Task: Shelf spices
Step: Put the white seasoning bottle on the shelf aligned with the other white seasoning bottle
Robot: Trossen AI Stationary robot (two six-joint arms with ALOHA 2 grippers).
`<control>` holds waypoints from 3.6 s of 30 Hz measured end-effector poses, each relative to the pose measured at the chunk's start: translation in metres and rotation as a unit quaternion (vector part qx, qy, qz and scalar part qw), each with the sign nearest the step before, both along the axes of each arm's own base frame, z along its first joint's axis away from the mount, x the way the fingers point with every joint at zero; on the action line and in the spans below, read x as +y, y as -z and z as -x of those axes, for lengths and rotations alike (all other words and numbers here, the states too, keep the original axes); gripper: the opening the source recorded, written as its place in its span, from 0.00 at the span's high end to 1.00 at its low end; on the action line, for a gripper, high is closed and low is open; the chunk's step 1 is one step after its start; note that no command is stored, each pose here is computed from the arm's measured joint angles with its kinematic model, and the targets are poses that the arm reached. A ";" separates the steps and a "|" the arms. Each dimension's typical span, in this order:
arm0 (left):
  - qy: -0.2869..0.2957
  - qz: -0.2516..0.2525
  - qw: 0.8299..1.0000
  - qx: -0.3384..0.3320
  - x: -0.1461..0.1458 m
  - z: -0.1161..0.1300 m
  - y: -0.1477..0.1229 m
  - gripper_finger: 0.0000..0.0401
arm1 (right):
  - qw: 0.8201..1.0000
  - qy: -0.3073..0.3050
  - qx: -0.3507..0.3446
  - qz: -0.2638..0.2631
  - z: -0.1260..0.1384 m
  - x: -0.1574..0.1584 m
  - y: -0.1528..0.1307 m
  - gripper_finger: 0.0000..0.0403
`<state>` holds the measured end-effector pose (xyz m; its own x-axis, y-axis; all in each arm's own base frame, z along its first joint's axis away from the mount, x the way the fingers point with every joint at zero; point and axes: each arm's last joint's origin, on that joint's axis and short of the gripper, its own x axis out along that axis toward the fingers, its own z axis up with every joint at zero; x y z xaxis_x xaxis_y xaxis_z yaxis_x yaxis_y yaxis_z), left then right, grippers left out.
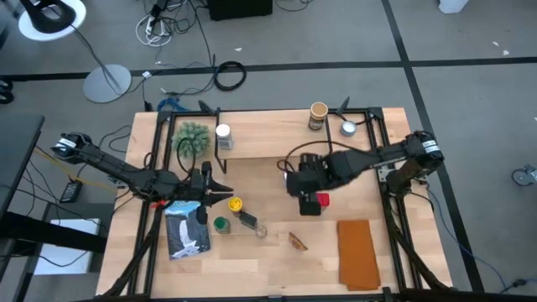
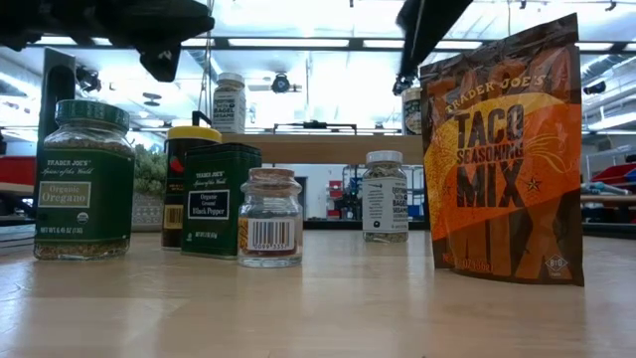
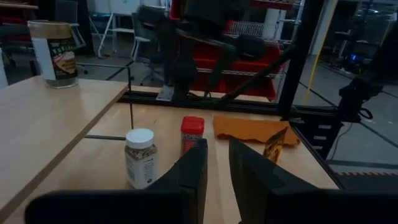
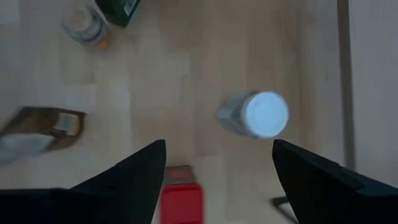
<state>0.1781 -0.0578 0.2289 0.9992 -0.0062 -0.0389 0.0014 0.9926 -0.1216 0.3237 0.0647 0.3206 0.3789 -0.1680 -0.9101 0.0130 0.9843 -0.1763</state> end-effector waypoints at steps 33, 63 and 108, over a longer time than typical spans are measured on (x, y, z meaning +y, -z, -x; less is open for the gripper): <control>0.028 0.028 0.999 0.033 -0.008 0.003 0.007 0.83 | 0.987 -0.152 0.043 0.039 -0.033 -0.035 0.030 0.20; 0.027 0.024 0.999 0.039 -0.008 0.003 0.008 0.83 | 0.961 -0.253 0.113 0.027 -0.054 -0.050 0.073 0.10; 0.026 0.019 0.998 0.050 -0.008 0.004 0.010 0.83 | 0.947 -0.280 0.153 0.032 -0.053 -0.077 0.103 0.27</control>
<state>0.1744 -0.0660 0.2187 0.9885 -0.0622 -0.1379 0.0396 0.9861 -0.1614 0.3764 -0.0120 0.2177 0.1443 -0.0768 -0.9865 -0.5685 0.8096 -0.1462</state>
